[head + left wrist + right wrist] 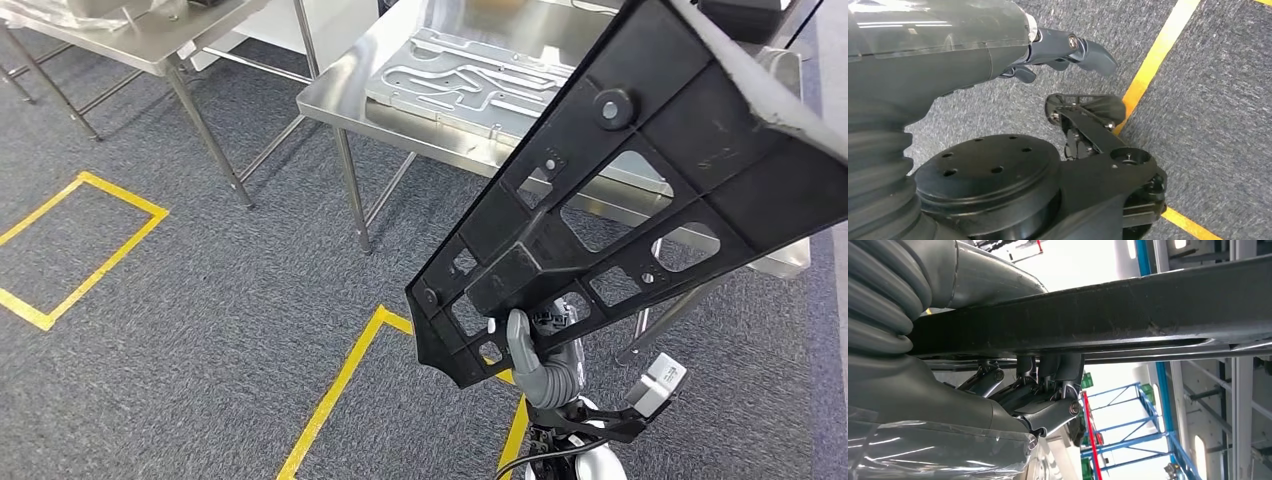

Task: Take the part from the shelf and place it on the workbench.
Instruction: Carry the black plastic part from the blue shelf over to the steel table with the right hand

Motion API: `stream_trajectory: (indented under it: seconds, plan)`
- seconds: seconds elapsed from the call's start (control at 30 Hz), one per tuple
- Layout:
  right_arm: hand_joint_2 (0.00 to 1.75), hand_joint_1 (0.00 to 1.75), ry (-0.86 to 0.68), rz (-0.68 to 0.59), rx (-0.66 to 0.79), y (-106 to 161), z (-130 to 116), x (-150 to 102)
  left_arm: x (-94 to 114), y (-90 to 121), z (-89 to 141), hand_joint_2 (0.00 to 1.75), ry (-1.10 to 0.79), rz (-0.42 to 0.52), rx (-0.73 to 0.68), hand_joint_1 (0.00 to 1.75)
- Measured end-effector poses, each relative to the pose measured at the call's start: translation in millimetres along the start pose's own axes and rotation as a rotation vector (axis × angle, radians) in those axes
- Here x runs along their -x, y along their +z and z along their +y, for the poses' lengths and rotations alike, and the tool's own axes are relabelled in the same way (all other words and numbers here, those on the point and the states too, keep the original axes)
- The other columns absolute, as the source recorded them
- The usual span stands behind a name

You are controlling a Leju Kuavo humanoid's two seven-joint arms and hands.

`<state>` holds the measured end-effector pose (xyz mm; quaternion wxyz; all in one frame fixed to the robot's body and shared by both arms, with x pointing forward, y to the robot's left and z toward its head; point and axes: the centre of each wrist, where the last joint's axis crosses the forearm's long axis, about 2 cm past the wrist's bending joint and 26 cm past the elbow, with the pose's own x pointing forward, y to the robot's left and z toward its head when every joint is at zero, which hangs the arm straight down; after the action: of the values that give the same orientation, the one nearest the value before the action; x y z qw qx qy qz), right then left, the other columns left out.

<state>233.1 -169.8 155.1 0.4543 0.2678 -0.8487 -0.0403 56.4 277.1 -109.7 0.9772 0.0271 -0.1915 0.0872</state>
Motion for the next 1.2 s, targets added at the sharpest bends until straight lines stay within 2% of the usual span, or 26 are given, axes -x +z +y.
stream_trajectory:
  seconds: [1.2]
  plan:
    - [1.75,1.75,0.017,0.004,0.01,-1.5,-0.4,2.0,-1.7,-0.4,0.0,1.75,-0.002,0.007,-0.006,0.0]
